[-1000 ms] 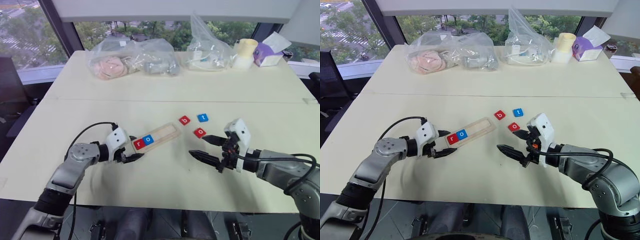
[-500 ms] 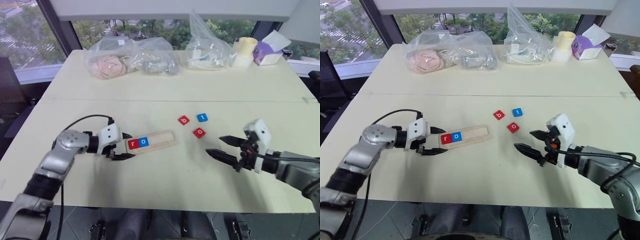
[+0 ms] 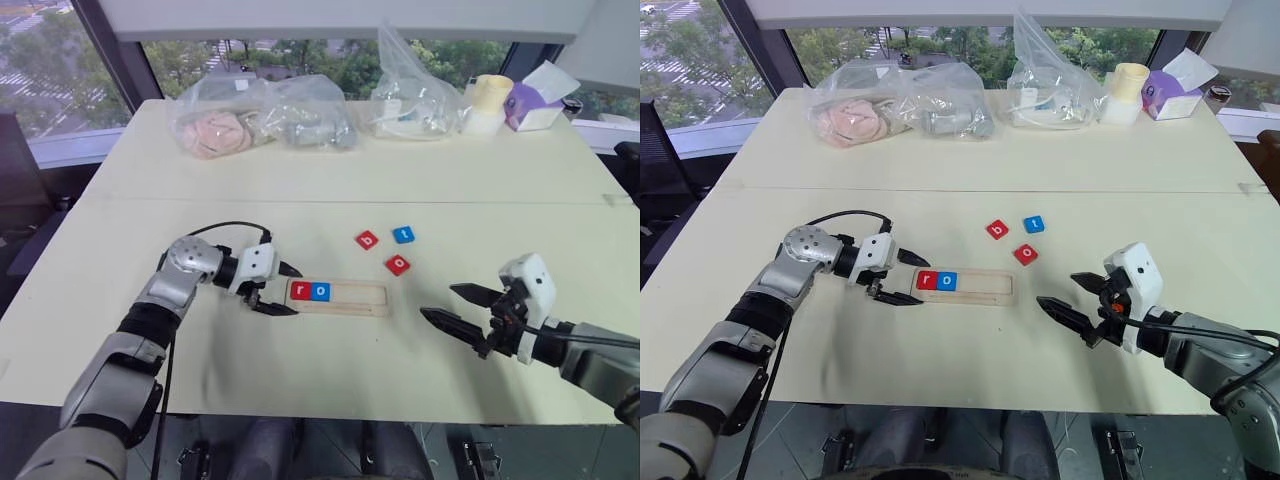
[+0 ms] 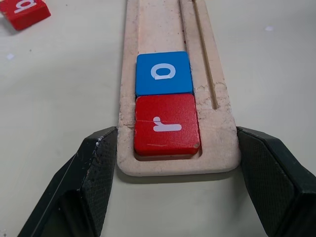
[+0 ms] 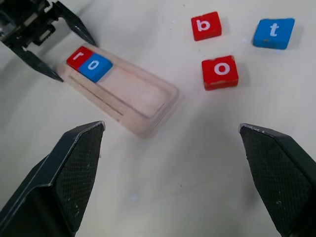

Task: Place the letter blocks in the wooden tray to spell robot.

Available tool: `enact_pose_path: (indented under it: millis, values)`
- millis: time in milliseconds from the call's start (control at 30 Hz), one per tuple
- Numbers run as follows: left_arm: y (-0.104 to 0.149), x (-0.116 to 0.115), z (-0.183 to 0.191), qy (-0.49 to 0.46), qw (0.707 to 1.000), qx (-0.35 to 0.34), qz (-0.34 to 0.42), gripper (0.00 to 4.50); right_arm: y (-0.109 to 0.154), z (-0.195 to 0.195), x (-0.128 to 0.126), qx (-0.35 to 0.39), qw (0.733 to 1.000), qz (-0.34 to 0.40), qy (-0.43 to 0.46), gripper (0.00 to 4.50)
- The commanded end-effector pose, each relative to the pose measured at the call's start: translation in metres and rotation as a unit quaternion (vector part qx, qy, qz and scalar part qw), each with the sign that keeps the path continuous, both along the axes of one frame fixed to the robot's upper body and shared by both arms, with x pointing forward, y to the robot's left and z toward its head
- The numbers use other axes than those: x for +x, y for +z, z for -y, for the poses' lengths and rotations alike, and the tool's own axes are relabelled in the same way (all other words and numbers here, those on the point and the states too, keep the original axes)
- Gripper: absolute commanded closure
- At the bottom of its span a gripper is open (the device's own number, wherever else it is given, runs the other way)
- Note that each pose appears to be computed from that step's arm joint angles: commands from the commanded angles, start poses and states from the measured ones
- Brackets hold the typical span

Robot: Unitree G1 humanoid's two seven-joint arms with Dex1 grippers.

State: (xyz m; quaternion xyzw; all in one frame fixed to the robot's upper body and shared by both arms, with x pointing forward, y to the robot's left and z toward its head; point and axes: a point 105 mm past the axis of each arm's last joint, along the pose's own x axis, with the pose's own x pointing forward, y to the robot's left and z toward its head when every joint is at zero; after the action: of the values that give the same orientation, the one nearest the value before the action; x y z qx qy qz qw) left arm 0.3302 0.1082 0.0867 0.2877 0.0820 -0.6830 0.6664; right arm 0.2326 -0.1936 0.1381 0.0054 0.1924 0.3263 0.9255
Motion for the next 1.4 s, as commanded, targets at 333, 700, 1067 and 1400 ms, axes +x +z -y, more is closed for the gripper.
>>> enact_pose_path:
  millis: [333, 700, 1067, 1400]
  values:
    - [0.023, 0.001, -0.027, 0.049, 0.999, -0.006, -0.01, 0.06, 0.017, 0.002, 0.028, -0.036, 0.997, 0.059, -0.023, 0.0]
    - [0.105, 0.004, -0.072, 0.245, 0.947, -0.201, -0.062, 0.06, 0.013, -0.063, 0.119, -0.072, 0.993, 0.091, 0.027, 0.0]
    - [0.112, -0.026, -0.07, 0.329, 0.912, -0.245, -0.027, 0.06, -0.008, -0.104, 0.166, -0.121, 0.988, 0.074, 0.068, 0.0]
    - [0.106, -0.029, -0.07, 0.362, 0.902, -0.235, -0.008, 0.0, -0.03, -0.106, 0.178, -0.141, 0.989, 0.053, 0.004, 2.27]
